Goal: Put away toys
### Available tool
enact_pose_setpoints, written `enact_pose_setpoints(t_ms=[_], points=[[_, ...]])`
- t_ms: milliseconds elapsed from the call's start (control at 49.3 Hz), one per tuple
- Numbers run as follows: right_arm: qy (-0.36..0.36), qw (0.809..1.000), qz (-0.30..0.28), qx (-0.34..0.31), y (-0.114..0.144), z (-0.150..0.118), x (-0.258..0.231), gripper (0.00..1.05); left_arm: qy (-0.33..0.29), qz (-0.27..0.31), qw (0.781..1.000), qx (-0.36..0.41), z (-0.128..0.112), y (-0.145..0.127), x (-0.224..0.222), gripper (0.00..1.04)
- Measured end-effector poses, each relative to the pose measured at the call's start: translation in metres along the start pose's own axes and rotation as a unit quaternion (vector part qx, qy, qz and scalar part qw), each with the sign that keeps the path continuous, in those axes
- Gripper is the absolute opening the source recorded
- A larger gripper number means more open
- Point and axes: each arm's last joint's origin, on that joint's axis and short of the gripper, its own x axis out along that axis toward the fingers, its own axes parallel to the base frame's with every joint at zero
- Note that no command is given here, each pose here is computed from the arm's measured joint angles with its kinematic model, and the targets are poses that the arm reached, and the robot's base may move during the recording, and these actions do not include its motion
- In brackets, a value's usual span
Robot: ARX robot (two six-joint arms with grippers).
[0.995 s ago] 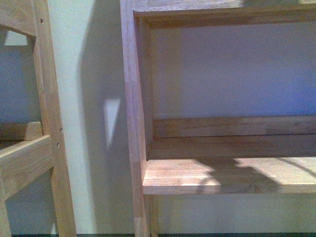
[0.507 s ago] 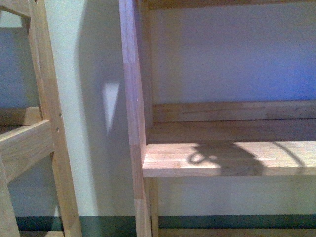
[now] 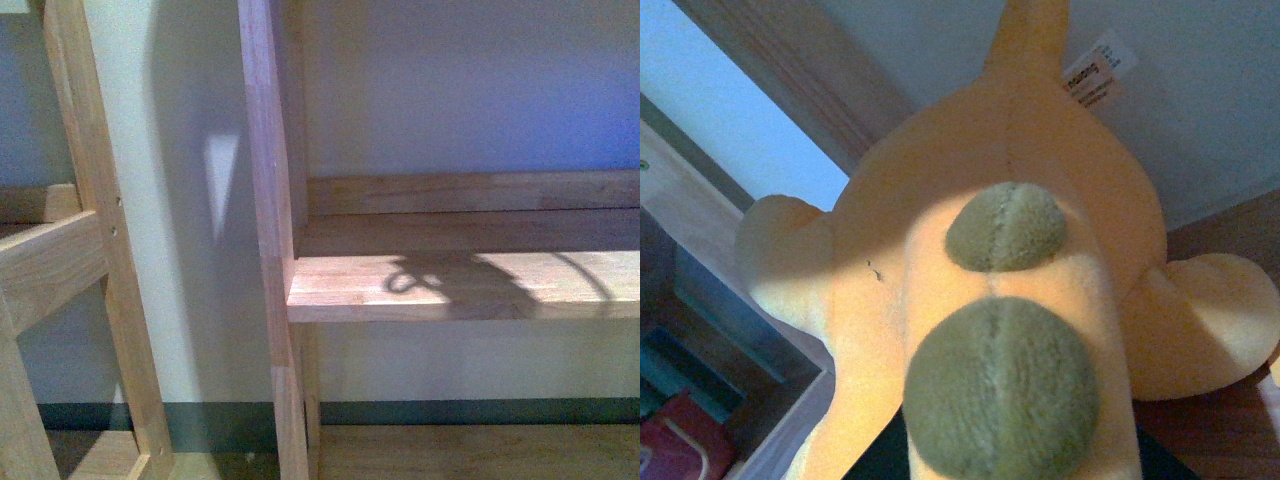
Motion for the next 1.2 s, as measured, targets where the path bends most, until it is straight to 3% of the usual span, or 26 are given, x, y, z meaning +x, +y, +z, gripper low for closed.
enact_pose_setpoints(t_ms=[162,386,690,1015,1198], points=[[0.011,1.0,0.003,-0.005,0.007,-0.008,0.004,0.23,0.0,0.0,1.0,0.0,0.0,0.0,0.0,0.99],[0.016,1.0,0.0,-0.022,0.019,-0.019,0.005,0.6,0.0,0.0,1.0,0.0,0.0,0.0,0.0,0.99],[0.004,0.997,-0.002,-0.074,0.04,-0.015,-0.021,1.05,0.0,0.0,1.0,0.0,0.0,0.0,0.0,0.99],[-0.09,0.985,-0.011,-0.148,0.081,0.025,-0.097,1.04,0.0,0.0,1.0,0.0,0.0,0.0,0.0,0.99],[-0.132,0.972,-0.035,-0.193,0.081,0.032,-0.134,1.04,0.0,0.0,1.0,0.0,0.0,0.0,0.0,0.99]])
